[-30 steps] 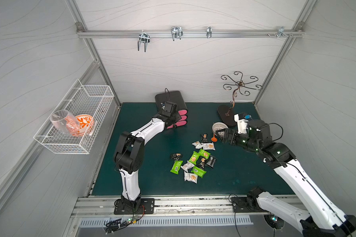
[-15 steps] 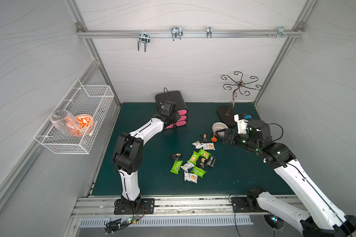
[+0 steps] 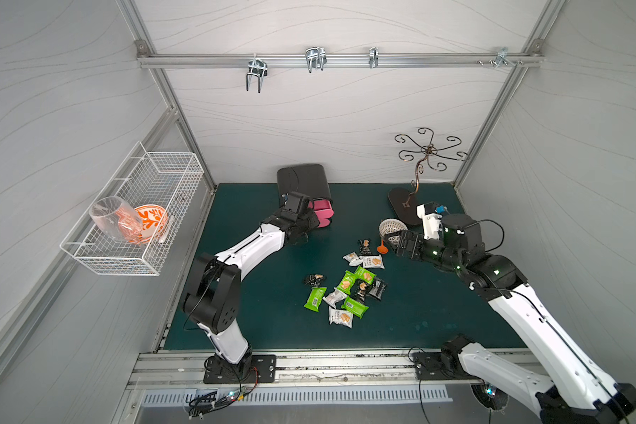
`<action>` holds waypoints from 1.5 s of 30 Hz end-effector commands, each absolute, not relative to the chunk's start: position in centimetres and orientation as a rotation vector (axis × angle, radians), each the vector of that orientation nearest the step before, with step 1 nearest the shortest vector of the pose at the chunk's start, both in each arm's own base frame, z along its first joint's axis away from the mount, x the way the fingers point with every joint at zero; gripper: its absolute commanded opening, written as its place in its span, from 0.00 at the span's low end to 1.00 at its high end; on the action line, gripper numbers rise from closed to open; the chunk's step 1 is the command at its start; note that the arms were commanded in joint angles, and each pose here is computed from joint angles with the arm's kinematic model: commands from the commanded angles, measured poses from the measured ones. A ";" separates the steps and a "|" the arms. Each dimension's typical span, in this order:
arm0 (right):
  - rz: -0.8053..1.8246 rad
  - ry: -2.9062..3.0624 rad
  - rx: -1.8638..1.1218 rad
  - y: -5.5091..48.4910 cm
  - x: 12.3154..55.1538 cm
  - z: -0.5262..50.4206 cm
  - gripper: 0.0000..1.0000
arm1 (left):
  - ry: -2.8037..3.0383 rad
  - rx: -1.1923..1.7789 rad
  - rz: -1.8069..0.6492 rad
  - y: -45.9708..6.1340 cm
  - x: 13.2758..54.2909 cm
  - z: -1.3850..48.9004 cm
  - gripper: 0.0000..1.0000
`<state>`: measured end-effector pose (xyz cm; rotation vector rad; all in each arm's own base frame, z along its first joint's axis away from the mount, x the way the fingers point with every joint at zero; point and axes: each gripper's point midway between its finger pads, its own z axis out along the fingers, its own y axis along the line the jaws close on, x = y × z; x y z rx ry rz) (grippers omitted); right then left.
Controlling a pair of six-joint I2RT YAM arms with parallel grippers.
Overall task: Place the cookies into the drawer by color
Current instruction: Open the drawer in the storage box, then pick up the cookie at the center of the board.
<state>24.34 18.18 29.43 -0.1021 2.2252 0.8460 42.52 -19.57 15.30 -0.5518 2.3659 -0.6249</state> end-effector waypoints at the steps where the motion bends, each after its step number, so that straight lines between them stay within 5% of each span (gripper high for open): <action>1: 0.863 2.230 -0.126 18.6 24.3 29.2 0.99 | 2.284 -0.567 -0.688 -19.8 41.7 18.0 0.00; 8: 0.887 2.248 -0.130 18.9 24.2 28.8 0.99 | 2.278 -0.608 -0.754 -20.0 39.8 16.6 0.17; 11: 0.891 2.256 -0.132 19.0 24.1 28.7 0.99 | 2.278 -0.628 -0.740 -19.8 39.4 16.2 0.34; 17: 0.899 2.266 -0.135 19.2 24.1 28.6 0.99 | 2.262 -0.633 -0.668 -18.3 38.6 16.8 0.52; 21: 0.900 2.271 -0.136 19.3 24.2 28.4 0.99 | 2.255 -0.618 -0.699 -18.3 37.7 17.2 0.76; 27: 0.903 2.279 -0.147 19.6 24.4 28.3 0.99 | 2.264 -0.450 -0.729 -19.7 35.5 19.2 0.77; 31: 0.894 2.293 -0.140 19.6 24.6 27.8 0.99 | 2.327 -0.121 -0.530 -20.7 32.5 19.7 0.74; 36: 0.897 2.302 -0.140 19.7 24.7 27.6 0.99 | 2.398 0.239 -0.295 -21.5 29.2 16.9 0.71; 45: 0.894 2.308 -0.150 19.8 24.8 27.5 0.99 | 2.570 0.528 -0.249 -23.2 27.1 9.9 0.68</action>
